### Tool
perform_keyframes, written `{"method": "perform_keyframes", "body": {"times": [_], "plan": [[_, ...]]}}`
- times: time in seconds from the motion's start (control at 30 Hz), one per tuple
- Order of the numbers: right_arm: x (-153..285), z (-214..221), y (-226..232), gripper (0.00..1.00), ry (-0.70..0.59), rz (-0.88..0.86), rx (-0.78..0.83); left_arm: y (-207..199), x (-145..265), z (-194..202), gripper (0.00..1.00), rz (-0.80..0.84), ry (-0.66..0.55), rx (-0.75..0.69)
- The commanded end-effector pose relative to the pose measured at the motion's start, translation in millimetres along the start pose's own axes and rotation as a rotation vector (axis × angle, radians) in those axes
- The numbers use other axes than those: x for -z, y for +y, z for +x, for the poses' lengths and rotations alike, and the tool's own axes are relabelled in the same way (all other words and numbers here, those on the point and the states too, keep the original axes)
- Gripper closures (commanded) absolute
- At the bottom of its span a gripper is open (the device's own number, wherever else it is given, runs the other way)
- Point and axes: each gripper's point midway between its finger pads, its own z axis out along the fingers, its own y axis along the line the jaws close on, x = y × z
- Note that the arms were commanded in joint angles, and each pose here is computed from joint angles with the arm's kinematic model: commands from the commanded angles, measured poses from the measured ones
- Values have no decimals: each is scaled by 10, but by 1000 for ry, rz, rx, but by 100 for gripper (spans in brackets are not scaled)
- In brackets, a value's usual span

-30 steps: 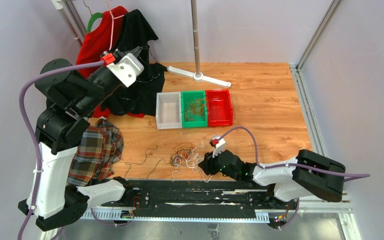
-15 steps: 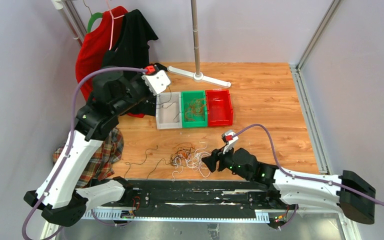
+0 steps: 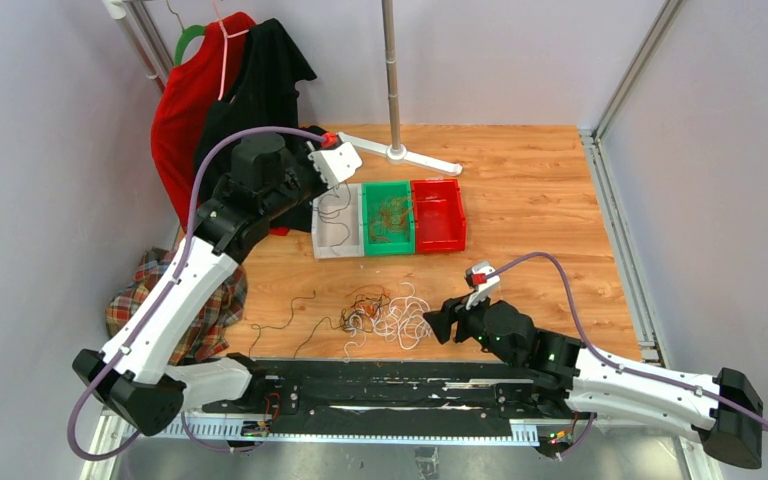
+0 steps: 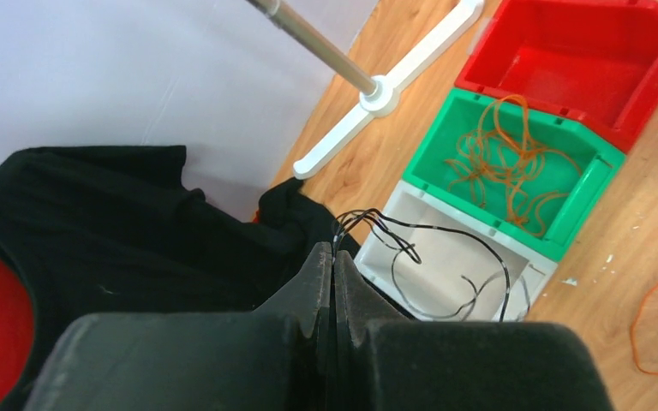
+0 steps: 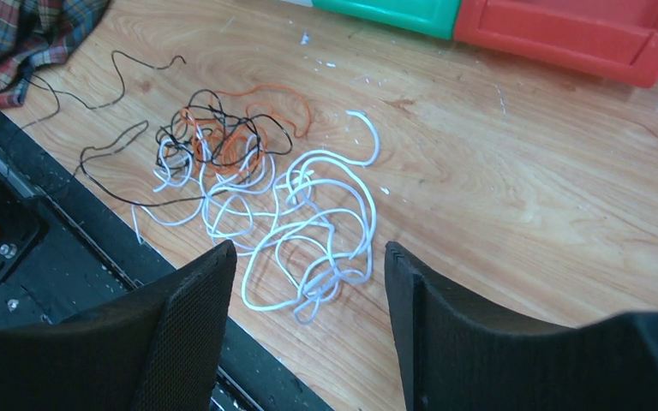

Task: Untangle the cables
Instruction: Place the cable in the bin.

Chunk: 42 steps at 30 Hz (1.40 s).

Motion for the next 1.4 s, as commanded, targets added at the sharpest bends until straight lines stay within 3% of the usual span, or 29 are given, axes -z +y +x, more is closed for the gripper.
{"method": "perform_keyframes", "body": {"times": [0.0, 0.33, 0.7, 1.37], "plan": [[93, -12, -32, 35, 27, 19, 18, 224, -106, -23, 100, -58, -15, -6], [161, 85, -111, 34, 48, 34, 9, 349, -324, 151, 100, -87, 8, -21], [133, 110, -133, 35, 61, 57, 8, 613, -317, -114, 99, -115, -45, 3], [134, 165, -204, 35, 64, 86, 6, -41, -494, 657, 99, 55, 100, 49]]}}
